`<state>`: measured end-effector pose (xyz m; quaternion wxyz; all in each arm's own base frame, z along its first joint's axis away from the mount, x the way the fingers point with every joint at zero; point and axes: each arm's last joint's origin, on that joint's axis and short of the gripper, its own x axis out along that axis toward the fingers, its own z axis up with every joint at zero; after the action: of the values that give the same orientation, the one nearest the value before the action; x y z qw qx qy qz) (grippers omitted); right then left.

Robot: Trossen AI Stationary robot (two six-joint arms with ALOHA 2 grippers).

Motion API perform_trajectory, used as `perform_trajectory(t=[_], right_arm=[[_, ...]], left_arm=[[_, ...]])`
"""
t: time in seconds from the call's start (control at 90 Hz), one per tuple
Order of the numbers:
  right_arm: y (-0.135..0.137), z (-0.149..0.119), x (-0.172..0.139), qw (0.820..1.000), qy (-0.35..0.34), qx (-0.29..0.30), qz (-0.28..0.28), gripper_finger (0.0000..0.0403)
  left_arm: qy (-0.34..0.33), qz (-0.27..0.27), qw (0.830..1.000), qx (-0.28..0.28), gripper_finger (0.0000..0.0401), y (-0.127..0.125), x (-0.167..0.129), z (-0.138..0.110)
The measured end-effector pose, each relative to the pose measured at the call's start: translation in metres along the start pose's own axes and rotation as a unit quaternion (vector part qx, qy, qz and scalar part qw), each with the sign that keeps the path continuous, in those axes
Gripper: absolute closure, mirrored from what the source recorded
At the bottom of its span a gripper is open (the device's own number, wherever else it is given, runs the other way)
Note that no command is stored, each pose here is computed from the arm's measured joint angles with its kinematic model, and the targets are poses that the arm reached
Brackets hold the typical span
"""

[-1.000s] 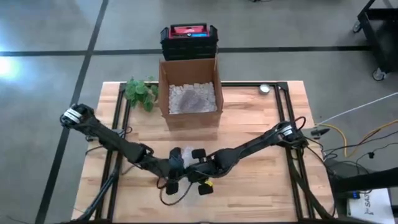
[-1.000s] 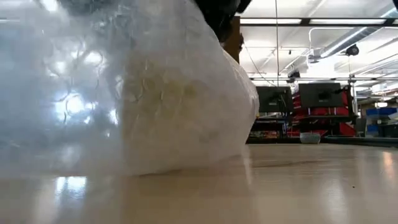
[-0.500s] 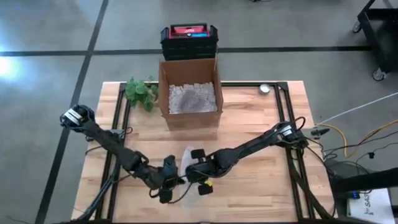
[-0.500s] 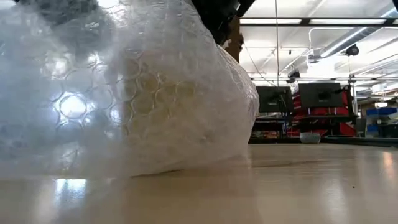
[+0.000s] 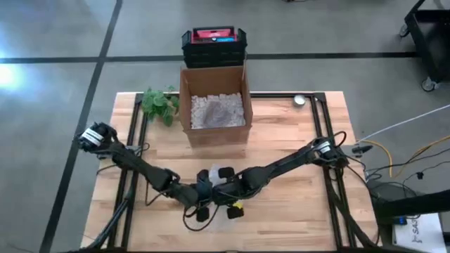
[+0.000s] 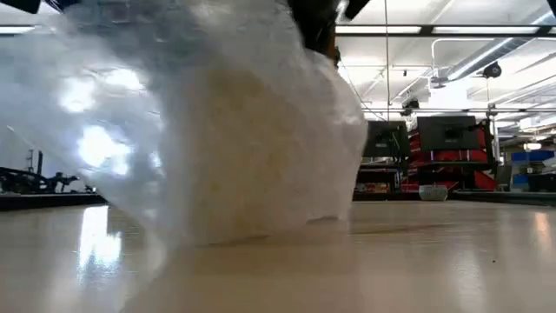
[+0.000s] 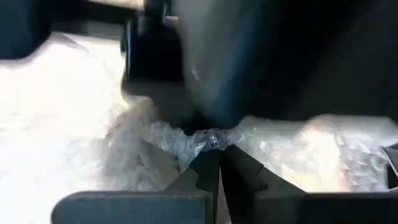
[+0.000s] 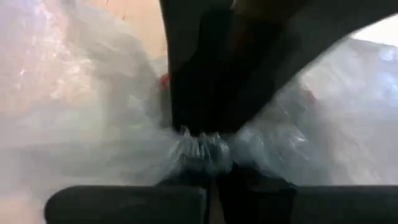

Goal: Wrap mug
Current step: Wrap the yellow mug using the bubble wrap

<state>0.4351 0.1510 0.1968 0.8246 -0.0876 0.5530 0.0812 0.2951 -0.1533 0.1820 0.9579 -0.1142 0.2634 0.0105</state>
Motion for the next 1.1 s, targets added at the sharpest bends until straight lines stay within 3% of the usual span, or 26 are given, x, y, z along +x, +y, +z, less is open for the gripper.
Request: perform_trajectory(t=[0.189, 0.322, 0.544, 0.844, 1.1], right_arm=[[0.000, 0.004, -0.012, 1.000, 0.005, -0.003, -0.003, 0.0403], [-0.002, 0.009, -0.043, 0.999, -0.029, -0.009, -0.017, 0.0403], [-0.005, 0.017, -0.046, 0.997, -0.070, -0.011, -0.030, 0.0403], [0.000, -0.004, 0.015, 1.000, 0.003, -0.001, -0.009, 0.0403], [0.001, -0.010, 0.025, 1.000, 0.017, 0.006, -0.008, 0.0403]], left_arm=[[0.008, -0.002, 1.000, -0.001, 0.0401, 0.001, 0.001, -0.002], [0.009, -0.005, 1.000, -0.003, 0.0401, 0.001, 0.001, -0.003], [0.004, -0.006, 1.000, -0.003, 0.0401, 0.001, 0.001, -0.002], [-0.002, -0.014, 1.000, 0.006, 0.0401, 0.001, -0.012, 0.006], [-0.017, -0.031, 0.999, 0.004, 0.0401, 0.000, -0.046, 0.025]])
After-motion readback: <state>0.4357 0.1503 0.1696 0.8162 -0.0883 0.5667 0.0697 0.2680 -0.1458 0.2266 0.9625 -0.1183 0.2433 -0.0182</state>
